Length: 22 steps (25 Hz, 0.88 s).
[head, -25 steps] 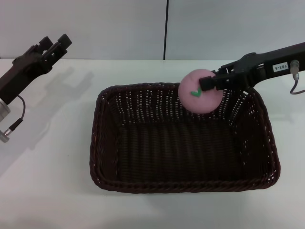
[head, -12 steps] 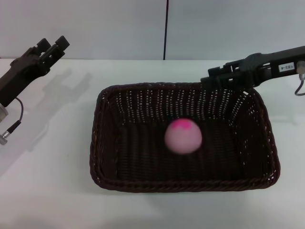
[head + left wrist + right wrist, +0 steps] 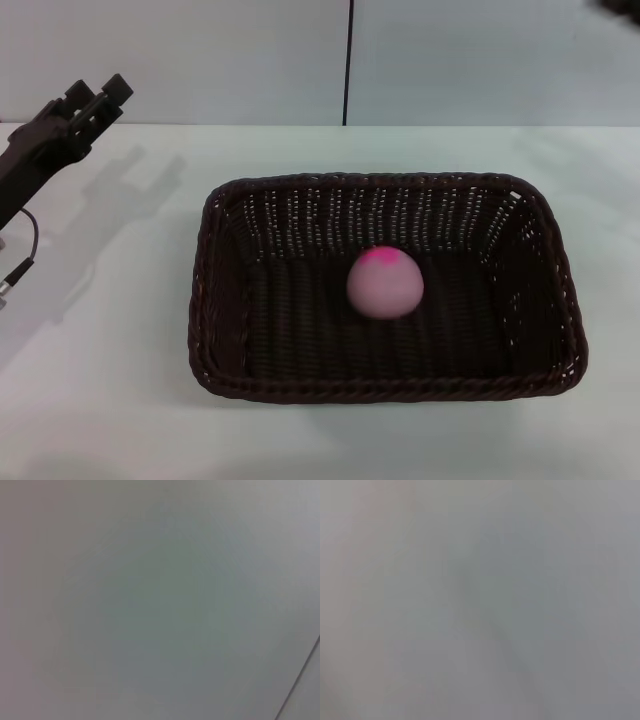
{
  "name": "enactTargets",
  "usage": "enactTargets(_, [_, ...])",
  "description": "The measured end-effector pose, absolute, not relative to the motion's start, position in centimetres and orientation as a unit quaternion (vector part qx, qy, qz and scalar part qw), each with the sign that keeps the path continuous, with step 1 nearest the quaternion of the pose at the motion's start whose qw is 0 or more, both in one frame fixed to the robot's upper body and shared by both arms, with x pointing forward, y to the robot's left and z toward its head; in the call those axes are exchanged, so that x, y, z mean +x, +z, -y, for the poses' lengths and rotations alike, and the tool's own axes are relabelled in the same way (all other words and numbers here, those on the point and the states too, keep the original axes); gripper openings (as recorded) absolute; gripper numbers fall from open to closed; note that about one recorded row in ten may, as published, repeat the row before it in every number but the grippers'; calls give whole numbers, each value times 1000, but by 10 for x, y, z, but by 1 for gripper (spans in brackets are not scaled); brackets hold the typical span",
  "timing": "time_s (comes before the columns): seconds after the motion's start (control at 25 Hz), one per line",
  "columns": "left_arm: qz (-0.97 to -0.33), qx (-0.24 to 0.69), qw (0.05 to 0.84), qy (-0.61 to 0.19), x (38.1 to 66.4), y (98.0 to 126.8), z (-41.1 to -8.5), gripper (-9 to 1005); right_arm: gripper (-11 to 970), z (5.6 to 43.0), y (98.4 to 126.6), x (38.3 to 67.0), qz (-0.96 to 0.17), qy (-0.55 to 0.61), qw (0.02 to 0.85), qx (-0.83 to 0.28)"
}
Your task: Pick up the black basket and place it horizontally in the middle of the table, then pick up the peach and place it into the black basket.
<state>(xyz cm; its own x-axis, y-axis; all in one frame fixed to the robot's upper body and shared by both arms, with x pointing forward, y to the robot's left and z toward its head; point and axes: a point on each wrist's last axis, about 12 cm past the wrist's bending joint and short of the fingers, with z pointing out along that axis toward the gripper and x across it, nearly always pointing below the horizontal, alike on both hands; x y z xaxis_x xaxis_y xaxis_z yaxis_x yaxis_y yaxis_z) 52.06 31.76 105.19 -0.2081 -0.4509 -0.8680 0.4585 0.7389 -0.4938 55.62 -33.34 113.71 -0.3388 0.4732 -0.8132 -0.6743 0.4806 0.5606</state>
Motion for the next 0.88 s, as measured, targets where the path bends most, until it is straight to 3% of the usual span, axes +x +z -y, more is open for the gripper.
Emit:
enactTargets(0.12, [-686, 1, 631, -362, 520, 1052, -318, 741, 562, 356, 1111, 531, -587, 455, 669, 14])
enactTargets(0.36, [-683, 2, 633, -364, 521, 1053, -318, 741, 562, 371, 1082, 493, -531, 323, 776, 107])
enactTargets(0.6, [-678, 2, 638, -365, 521, 1055, -318, 741, 562, 372, 1068, 484, -532, 226, 808, 117])
enactTargets(0.88, [-674, -1, 640, -368, 519, 1056, -320, 741, 562, 368, 1063, 488, -544, 193, 808, 115])
